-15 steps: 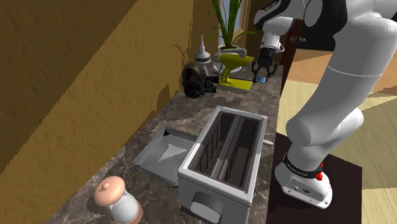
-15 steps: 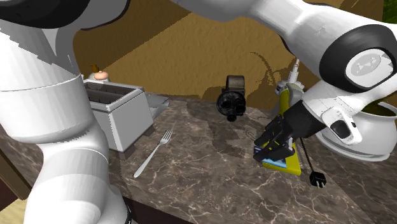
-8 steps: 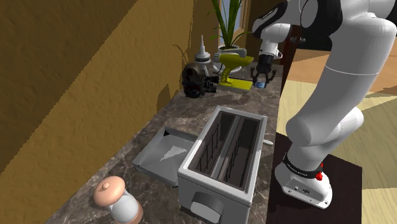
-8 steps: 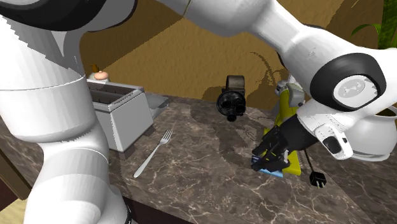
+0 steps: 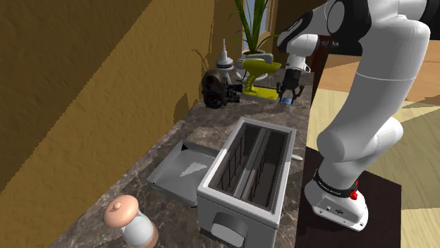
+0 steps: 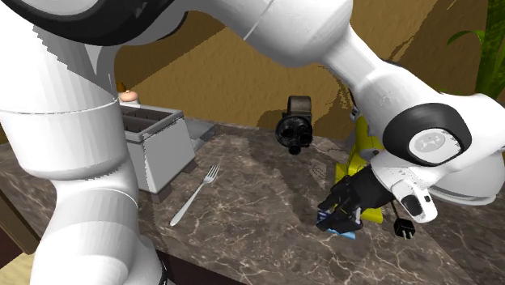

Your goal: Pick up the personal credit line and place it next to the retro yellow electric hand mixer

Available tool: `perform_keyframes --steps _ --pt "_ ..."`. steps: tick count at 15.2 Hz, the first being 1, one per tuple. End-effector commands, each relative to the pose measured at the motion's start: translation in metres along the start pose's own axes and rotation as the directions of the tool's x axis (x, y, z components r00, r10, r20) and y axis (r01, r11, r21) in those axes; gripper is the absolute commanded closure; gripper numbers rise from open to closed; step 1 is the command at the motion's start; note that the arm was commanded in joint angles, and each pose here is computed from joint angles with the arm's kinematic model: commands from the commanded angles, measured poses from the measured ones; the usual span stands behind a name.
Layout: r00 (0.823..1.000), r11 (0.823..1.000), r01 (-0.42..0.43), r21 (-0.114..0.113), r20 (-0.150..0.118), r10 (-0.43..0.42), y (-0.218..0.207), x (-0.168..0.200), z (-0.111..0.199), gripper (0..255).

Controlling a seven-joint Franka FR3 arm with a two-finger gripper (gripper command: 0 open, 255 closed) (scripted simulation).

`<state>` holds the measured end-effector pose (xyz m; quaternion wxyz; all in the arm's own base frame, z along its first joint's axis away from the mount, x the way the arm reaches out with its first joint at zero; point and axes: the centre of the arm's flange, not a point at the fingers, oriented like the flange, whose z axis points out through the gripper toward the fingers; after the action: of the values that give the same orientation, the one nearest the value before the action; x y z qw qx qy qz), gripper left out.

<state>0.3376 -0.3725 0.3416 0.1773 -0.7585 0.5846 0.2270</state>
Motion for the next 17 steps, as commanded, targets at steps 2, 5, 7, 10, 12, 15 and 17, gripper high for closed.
perform_keyframes --steps 2,5,7,10,12,15,17 --pt "1.000 1.000 0.000 0.000 -0.001 0.000 0.000 0.006 0.010 255" --pt "1.000 1.000 0.000 0.000 -0.001 0.000 0.000 0.006 0.010 255" --pt "1.000 1.000 0.000 0.000 -0.001 0.000 0.000 0.006 0.010 255" --pt "1.000 1.000 0.000 0.000 -0.001 0.000 0.000 0.006 0.010 0" --pt "1.000 1.000 0.000 0.000 -0.001 0.000 0.000 0.006 0.010 0" --pt "1.000 1.000 0.000 0.000 -0.001 0.000 0.000 0.006 0.010 0" --pt "1.000 1.000 0.000 0.000 -0.001 0.000 0.000 0.006 -0.017 0"
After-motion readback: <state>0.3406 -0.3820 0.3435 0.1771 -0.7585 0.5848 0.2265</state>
